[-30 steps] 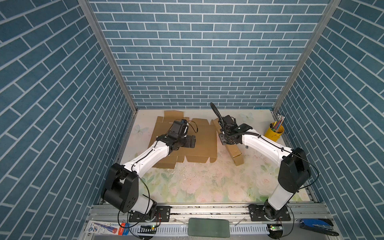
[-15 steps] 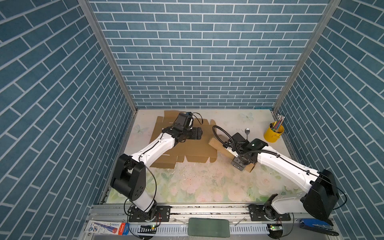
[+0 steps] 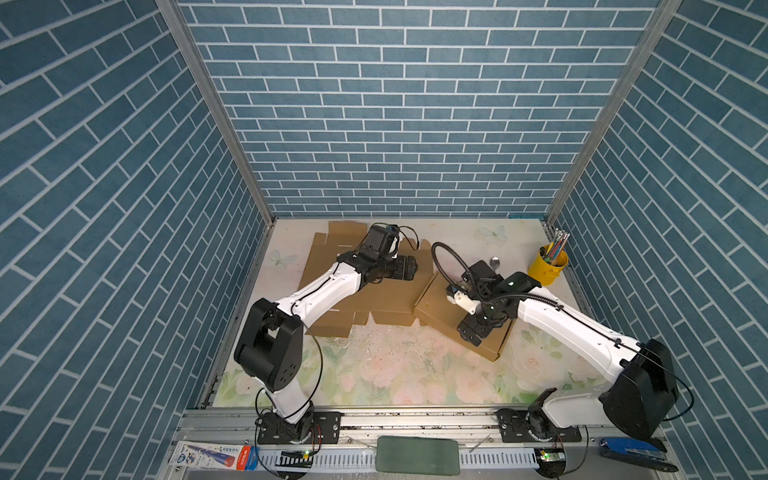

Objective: Fold the paper box

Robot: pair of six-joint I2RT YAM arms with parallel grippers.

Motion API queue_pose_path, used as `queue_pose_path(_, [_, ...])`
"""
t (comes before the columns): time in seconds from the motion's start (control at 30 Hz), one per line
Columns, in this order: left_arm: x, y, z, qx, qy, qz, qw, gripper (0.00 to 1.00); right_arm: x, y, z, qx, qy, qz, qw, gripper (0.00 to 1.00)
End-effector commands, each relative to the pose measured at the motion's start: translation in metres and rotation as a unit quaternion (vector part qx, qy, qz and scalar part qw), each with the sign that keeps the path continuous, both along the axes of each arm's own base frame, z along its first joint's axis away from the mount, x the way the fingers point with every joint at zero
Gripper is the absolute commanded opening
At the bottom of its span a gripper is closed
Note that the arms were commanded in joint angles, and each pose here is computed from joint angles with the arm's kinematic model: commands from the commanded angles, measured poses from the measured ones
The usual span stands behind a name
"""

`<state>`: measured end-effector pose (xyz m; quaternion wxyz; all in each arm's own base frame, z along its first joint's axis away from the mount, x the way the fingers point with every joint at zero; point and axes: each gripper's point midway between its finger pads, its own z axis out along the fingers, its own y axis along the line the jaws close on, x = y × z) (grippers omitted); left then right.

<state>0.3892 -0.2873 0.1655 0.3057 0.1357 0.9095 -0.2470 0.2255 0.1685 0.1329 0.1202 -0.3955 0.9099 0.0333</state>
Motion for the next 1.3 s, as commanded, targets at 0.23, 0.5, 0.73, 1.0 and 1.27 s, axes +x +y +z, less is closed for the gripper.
queue_pose_path(0.23, [-0.038, -0.084, -0.071, -0.008, 0.083, -0.086, 0.993, 0.88, 0.077, -0.03, 0.061, 0.134, -0.094, -0.253, 0.954, 0.94])
queue_pose_path(0.5, [-0.083, -0.146, -0.065, -0.096, 0.131, -0.06, 0.985, 0.82, 0.091, -0.069, 0.068, 0.153, -0.126, -0.346, 0.917, 0.91])
queue_pose_path(0.73, [-0.097, -0.181, -0.067, -0.169, 0.152, -0.012, 0.974, 0.8, 0.091, -0.097, 0.063, 0.146, -0.124, -0.412, 0.891, 0.86])
queue_pose_path(1.0, [-0.12, -0.194, -0.041, -0.206, 0.144, -0.074, 0.965, 0.78, 0.099, -0.088, 0.054, 0.158, -0.091, -0.428, 0.885, 0.78])
queue_pose_path(1.27, [-0.143, -0.214, -0.062, -0.203, 0.2, -0.106, 0.953, 0.74, 0.12, -0.069, 0.048, 0.198, -0.063, -0.444, 0.872, 0.72])
